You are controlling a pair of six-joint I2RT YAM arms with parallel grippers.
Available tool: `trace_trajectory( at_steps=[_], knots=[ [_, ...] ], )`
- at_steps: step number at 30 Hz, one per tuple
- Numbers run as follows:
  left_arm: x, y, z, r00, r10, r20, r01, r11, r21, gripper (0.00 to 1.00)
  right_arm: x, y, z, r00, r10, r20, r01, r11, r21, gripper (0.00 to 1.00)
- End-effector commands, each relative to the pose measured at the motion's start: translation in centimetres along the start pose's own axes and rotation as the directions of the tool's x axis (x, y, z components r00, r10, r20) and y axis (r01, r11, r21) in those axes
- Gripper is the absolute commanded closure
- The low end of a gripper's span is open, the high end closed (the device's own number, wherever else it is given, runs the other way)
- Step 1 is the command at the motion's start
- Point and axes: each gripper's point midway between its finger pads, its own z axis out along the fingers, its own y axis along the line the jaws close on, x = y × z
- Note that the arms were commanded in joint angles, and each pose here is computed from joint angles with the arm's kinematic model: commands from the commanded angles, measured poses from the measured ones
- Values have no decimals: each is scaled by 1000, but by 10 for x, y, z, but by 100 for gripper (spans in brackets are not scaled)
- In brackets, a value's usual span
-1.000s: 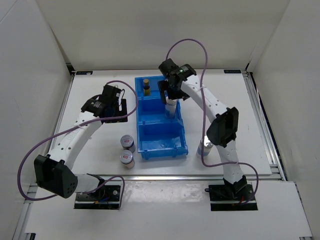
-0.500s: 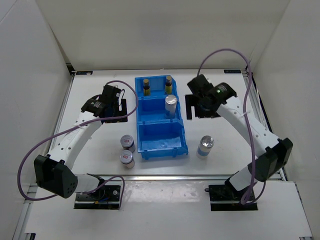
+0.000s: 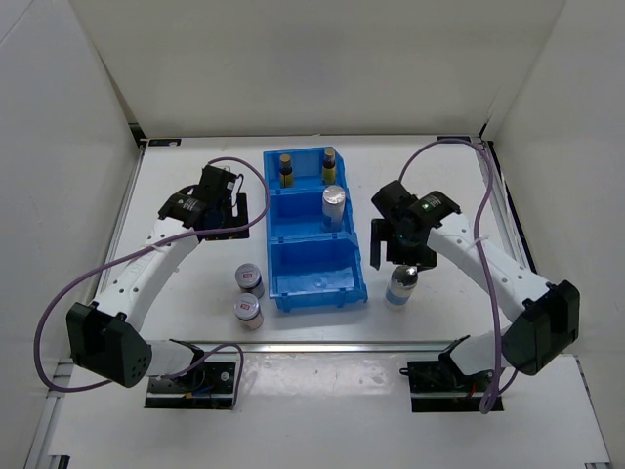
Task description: Organize the condiment bottles
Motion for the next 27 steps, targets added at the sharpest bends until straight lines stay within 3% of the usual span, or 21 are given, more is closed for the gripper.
trace_trajectory(
  at_steps=[1,8,13,14,18,23,24,27],
  knots=[
    [-11,2,-6,999,-11,42,11,1000,-3,0,9,-2,5,998,67,-20,-67,998,9,3],
    [-11,2,-6,999,-11,42,11,1000,-3,0,19,-1,17,996,72,-48,-72,997,7,8],
    [-10,2,-3,999,-8,34,8,1000,-6,0,20,-3,16,996,73,-46,-72,997,6,33],
    [-10,2,-3,999,-8,34,8,1000,-6,0,21,-5,13,996,85,-27,-85,996,2,48],
    [-10,2,-3,999,-8,34,8,1000,-6,0,20,-17,1,993,110,47,-110,994,-5,65],
    [-9,0,-3,999,-8,31,8,1000,3,0,-17,-6,-46,965,103,243,-65,985,-160,71],
    [-9,0,-3,999,-8,31,8,1000,3,0,-37,5,-67,944,113,310,-43,974,-222,73],
    [-9,-1,-3,1000,-8,28,8,1000,11,0,-66,26,-89,926,62,372,47,960,-277,83]
  ],
)
